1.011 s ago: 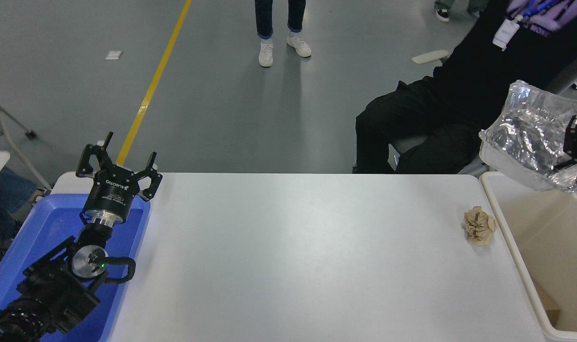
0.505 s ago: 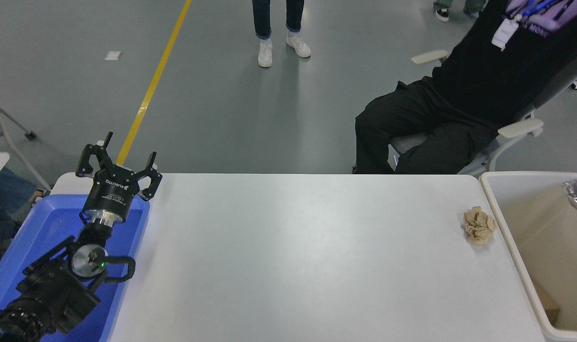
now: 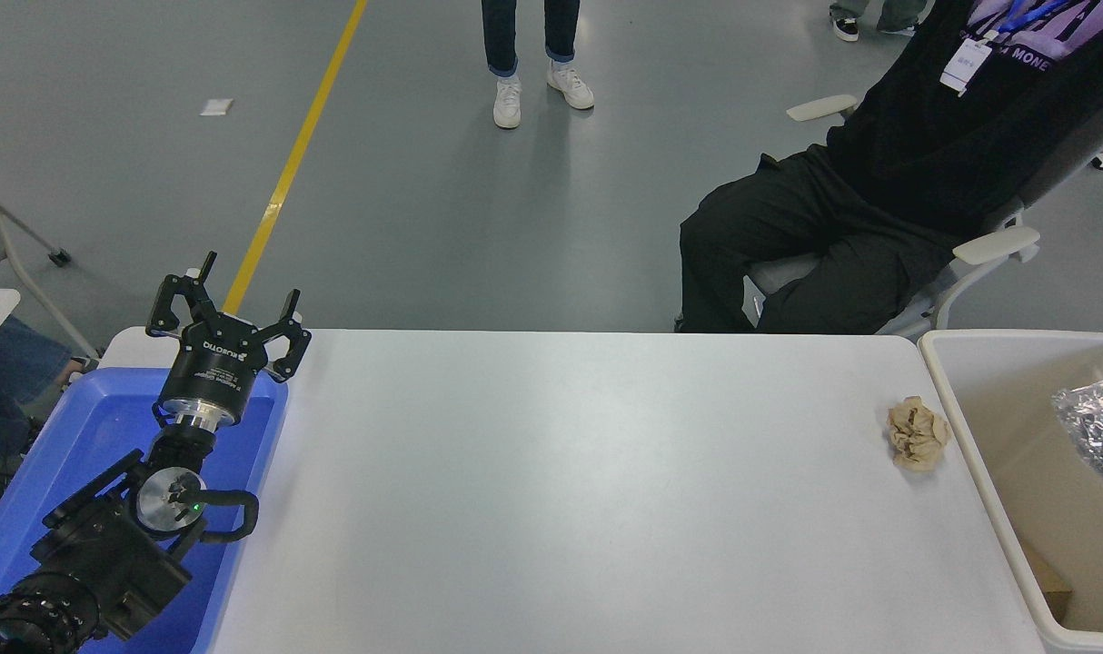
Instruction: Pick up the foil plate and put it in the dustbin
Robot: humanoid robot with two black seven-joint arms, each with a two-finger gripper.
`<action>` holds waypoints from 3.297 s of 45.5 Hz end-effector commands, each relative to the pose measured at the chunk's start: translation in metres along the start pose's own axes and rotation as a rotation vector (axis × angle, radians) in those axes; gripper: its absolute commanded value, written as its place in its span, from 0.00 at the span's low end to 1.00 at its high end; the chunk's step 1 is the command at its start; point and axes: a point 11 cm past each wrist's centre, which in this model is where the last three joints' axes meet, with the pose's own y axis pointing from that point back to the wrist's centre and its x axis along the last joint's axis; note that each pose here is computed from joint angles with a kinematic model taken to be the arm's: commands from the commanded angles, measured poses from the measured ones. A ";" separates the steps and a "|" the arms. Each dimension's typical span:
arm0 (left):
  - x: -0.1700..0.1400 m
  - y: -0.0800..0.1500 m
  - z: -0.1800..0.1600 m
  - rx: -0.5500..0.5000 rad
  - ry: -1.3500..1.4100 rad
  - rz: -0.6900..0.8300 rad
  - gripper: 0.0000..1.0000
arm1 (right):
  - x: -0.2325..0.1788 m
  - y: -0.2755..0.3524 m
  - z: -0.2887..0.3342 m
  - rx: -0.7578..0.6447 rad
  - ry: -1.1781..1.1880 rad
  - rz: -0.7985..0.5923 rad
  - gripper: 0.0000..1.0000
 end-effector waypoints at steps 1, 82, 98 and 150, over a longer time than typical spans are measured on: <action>0.000 0.000 0.000 0.000 0.001 0.000 0.98 | -0.012 -0.002 0.003 -0.003 -0.004 0.034 0.00; 0.000 0.000 0.000 0.004 -0.002 -0.001 0.98 | 0.080 0.086 -0.045 0.038 0.196 -0.082 1.00; 0.000 0.000 0.000 0.004 -0.002 -0.001 0.98 | 0.086 0.189 -0.133 0.186 0.354 -0.540 1.00; 0.000 0.000 0.000 0.004 -0.002 -0.002 0.98 | 0.048 0.349 -0.276 0.382 0.876 -0.679 1.00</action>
